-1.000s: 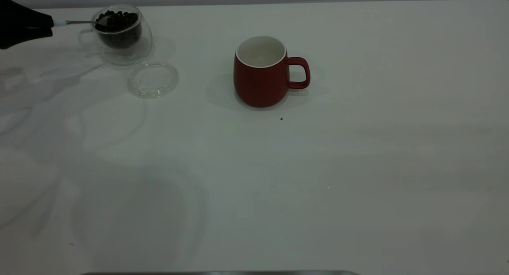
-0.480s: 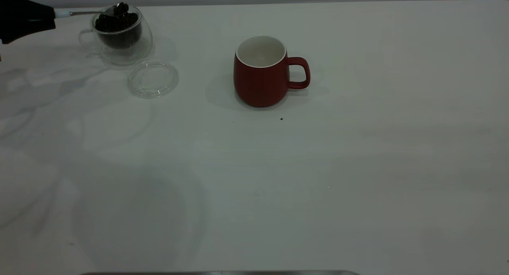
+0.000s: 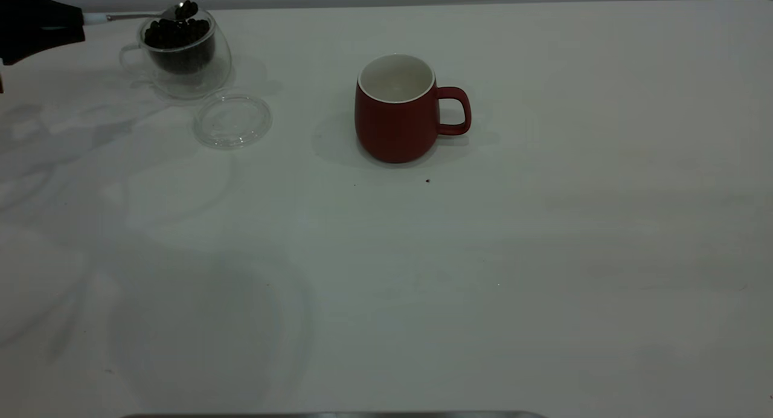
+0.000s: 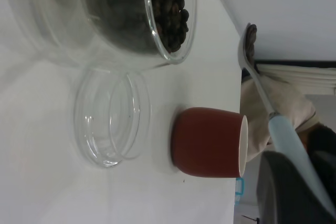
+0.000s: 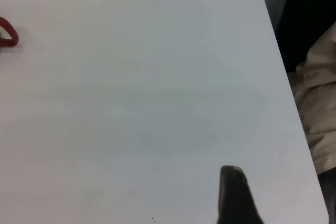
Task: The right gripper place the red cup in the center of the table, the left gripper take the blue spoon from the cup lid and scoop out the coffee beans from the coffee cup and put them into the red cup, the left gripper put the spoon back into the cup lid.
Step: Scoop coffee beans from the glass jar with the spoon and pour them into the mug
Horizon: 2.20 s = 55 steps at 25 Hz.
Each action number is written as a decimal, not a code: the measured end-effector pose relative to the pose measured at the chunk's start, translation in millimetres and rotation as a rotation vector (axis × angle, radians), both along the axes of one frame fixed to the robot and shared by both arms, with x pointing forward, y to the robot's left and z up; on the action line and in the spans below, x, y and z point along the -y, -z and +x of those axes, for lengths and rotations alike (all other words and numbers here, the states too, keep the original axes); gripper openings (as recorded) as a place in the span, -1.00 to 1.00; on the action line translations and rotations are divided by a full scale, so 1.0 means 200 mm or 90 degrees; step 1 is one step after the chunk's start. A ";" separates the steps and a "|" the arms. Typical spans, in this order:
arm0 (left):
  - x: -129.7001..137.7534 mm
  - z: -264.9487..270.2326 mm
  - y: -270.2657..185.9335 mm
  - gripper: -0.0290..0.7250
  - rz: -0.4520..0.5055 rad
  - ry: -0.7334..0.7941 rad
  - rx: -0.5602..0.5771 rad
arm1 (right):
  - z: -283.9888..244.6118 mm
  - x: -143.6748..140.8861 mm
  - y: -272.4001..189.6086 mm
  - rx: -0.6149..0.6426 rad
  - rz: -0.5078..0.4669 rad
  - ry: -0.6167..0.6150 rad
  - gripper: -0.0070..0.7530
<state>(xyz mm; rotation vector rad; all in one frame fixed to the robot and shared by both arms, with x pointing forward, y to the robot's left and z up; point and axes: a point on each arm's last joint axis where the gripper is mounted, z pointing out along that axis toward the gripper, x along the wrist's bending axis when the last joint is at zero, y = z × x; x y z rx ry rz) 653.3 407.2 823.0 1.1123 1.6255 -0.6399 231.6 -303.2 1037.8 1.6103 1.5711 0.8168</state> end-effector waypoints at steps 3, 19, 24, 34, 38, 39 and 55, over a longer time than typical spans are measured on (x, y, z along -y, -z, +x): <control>0.03 0.00 0.00 -0.60 0.001 0.013 -0.006 | 0.00 0.00 0.00 0.000 0.000 0.000 0.27; 0.42 0.06 0.00 -0.60 0.001 0.132 -0.008 | 0.00 0.00 0.00 0.000 0.000 0.000 0.27; 0.50 0.06 0.00 -0.60 0.001 0.156 -0.008 | 0.00 0.00 0.00 0.000 0.000 0.000 0.27; 0.73 0.05 0.00 -0.60 -0.002 0.221 -0.018 | 0.00 0.00 0.00 0.000 0.000 0.000 0.27; 0.81 0.05 0.00 -0.60 -0.003 0.241 -0.022 | 0.00 0.00 0.00 0.000 0.000 0.000 0.27; 0.83 0.05 0.00 -0.60 -0.004 0.243 -0.022 | 0.00 0.00 0.00 0.000 0.000 0.000 0.27; 1.01 0.07 0.05 -0.60 0.090 0.237 0.034 | 0.00 0.00 0.00 0.000 0.000 0.000 0.27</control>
